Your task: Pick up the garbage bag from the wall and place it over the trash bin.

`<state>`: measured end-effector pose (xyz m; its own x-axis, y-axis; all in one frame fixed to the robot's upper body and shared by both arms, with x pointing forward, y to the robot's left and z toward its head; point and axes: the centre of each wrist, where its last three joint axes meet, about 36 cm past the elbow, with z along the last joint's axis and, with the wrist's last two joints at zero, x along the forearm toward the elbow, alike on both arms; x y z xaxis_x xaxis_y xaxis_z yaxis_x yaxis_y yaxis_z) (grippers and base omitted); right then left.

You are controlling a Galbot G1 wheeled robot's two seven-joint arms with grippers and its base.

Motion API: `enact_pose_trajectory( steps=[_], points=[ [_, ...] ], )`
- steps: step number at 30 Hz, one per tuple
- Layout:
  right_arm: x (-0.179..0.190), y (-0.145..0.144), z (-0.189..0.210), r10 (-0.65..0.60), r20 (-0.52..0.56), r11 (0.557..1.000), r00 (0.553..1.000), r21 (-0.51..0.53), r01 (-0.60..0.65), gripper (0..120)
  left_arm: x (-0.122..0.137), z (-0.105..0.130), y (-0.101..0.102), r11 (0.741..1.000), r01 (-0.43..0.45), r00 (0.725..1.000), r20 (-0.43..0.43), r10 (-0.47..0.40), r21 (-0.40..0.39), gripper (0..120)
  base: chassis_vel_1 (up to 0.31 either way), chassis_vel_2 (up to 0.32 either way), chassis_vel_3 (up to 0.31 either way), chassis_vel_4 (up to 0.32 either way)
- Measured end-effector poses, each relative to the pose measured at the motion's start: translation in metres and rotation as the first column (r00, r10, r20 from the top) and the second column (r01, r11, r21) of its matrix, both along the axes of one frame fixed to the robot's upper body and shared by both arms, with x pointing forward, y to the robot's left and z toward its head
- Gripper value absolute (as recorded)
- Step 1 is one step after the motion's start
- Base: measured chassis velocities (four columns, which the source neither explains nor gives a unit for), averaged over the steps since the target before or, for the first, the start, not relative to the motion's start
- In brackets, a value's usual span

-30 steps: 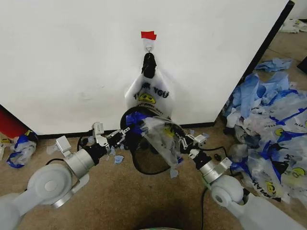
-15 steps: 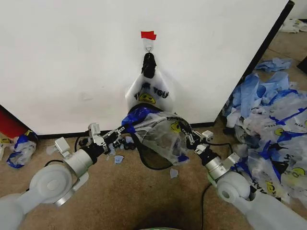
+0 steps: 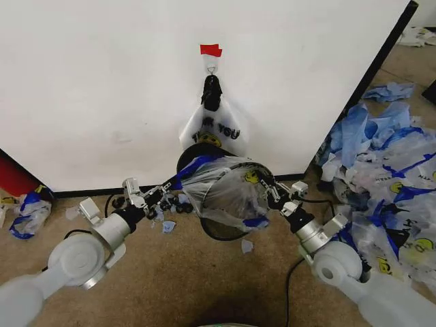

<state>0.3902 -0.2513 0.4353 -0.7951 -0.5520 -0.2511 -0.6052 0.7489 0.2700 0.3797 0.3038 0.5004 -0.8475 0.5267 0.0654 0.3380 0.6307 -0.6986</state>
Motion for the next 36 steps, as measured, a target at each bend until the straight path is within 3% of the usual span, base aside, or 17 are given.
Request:
enact_pose_trajectory(
  steps=[5, 16, 20, 30, 36],
  points=[
    [-0.002, 0.003, -0.001, 0.011, -0.007, 1.0, 1.0, 0.0, -0.011, 0, 0.001, -0.004, -0.001, 1.0, -0.01, 1.0, 0.006, 0.01, -0.007, 1, 0.0, 0.0, 0.0, 0.0],
    [-0.001, 0.009, -0.01, 0.007, -0.024, 1.0, 1.0, 0.006, -0.006, 0, -0.003, 0.002, 0.0, 1.0, -0.01, 1.0, 0.006, 0.01, 0.005, 44, 0.0, 0.0, 0.0, 0.0],
    [-0.001, 0.012, -0.012, -0.001, -0.037, 1.0, 0.999, 0.011, 0.002, 0, -0.005, 0.004, -0.003, 1.0, -0.003, 1.0, 0.011, 0.003, 0.002, 54, 0.0, 0.0, 0.0, 0.0],
    [-0.001, 0.02, -0.018, -0.105, -0.129, 0.994, 0.986, 0.02, 0.108, 0, -0.016, 0.011, -0.013, 1.0, 0.026, 1.0, 0.004, -0.026, -0.003, 94, 0.0, 0.0, 0.0, 0.0],
    [-0.006, 0.036, -0.014, -0.204, -0.234, 0.975, 0.95, 0.034, 0.218, 0, -0.018, 0.015, -0.016, 0.999, -0.013, 1.0, 0.019, 0.013, 0.031, 100, 0.0, 0.0, 0.0, 0.0]
  ],
)
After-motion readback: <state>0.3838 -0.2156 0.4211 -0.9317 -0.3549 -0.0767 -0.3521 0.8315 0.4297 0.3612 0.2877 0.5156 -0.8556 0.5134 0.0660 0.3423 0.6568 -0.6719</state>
